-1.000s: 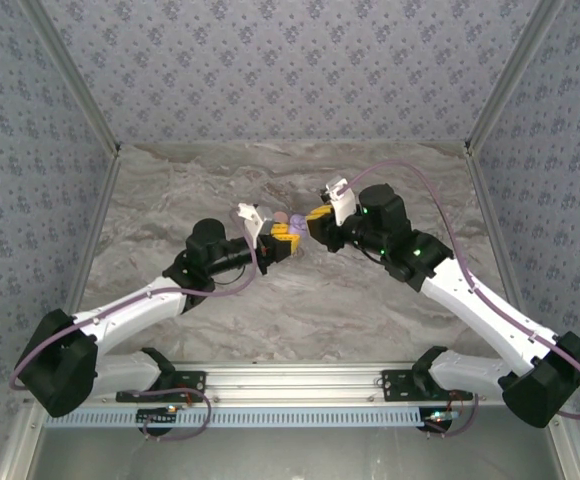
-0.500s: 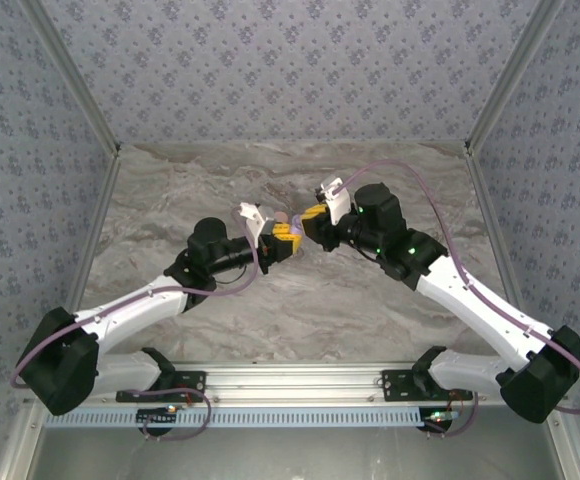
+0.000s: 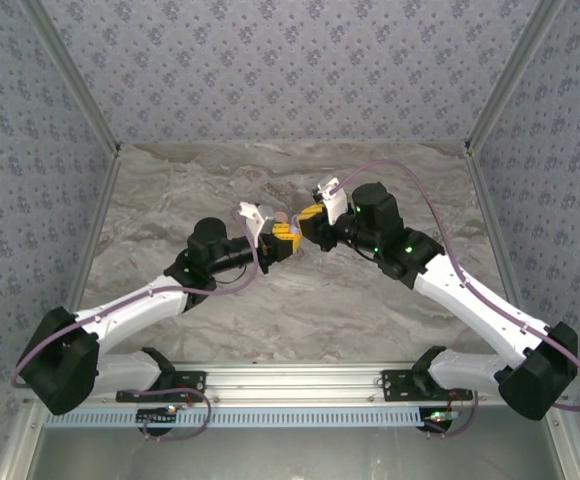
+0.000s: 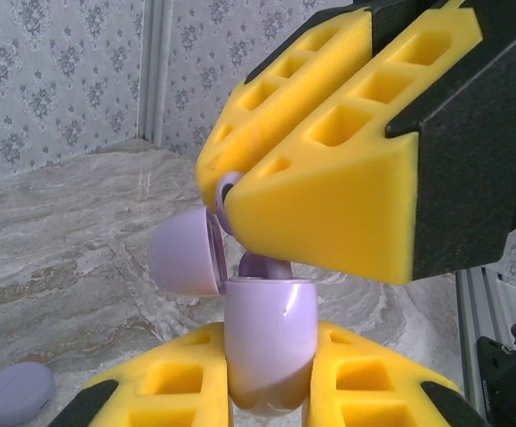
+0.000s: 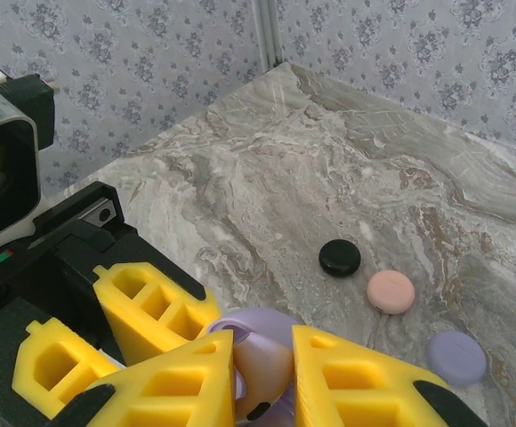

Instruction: Insert wireless bluetooth earbuds into charging case

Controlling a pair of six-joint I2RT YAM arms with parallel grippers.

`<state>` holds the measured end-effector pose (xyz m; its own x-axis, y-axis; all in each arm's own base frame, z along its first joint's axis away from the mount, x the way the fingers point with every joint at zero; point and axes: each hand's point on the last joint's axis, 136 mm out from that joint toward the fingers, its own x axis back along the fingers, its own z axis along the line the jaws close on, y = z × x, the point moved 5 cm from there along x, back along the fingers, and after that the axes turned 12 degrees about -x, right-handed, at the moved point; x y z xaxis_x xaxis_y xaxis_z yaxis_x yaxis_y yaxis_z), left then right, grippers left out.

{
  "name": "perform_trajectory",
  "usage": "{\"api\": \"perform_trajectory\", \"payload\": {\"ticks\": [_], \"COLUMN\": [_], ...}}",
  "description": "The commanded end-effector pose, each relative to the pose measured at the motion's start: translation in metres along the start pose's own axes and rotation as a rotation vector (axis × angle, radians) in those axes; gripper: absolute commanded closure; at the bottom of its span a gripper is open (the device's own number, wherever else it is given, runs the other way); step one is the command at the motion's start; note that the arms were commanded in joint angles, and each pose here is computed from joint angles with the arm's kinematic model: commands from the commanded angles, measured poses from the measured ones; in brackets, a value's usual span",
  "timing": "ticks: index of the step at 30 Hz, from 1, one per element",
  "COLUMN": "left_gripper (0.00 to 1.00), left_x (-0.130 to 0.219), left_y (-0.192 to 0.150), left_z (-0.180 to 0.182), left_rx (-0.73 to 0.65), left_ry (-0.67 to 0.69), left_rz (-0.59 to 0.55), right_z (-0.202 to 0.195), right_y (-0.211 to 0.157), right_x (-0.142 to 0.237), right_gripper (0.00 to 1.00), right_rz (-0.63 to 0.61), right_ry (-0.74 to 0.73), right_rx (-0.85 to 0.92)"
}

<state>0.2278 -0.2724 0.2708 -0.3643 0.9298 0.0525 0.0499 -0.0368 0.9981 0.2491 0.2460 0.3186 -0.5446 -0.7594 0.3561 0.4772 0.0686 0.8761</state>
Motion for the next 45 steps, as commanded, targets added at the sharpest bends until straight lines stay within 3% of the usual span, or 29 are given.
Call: {"api": "perform_trajectory", "payload": {"ticks": [1, 14, 18, 23, 26, 30, 31, 45], "left_gripper": [1.0, 1.0, 1.0, 1.0, 1.0, 1.0, 1.0, 1.0], "left_x": [-0.001, 0.0, 0.001, 0.001, 0.002, 0.001, 0.001, -0.001], "left_y": [0.03, 0.042, 0.043, 0.046, 0.049, 0.054, 0.054, 0.051], "left_z": [-0.003, -0.004, -0.003, -0.004, -0.004, -0.006, -0.007, -0.005], "left_rx": [-0.045, -0.043, -0.042, -0.047, -0.048, -0.051, -0.05, -0.034], "left_ry": [-0.014, -0.014, -0.013, -0.013, -0.017, -0.035, -0.039, -0.038], "left_rz": [-0.117, -0.187, -0.194, -0.206, -0.221, -0.234, -0.236, -0.223], "right_z": [0.012, 0.018, 0.017, 0.009, -0.001, -0.014, -0.014, 0.017], "right_y": [0.003, 0.028, 0.049, 0.064, 0.065, 0.044, 0.04, 0.032], "right_x": [0.001, 0.013, 0.026, 0.049, 0.057, 0.046, 0.042, 0.019], "right_gripper": [0.76, 0.68, 0.58, 0.42, 0.27, 0.02, 0.0, 0.0], "right_rz": [0.015, -0.003, -0.05, -0.117, -0.14, -0.077, -0.058, 0.077], "right_ry": [0.074, 0.149, 0.126, 0.13, 0.146, 0.218, 0.248, 0.489], "right_rx": [-0.001, -0.063, -0.085, -0.131, -0.179, -0.274, -0.29, -0.284]}}
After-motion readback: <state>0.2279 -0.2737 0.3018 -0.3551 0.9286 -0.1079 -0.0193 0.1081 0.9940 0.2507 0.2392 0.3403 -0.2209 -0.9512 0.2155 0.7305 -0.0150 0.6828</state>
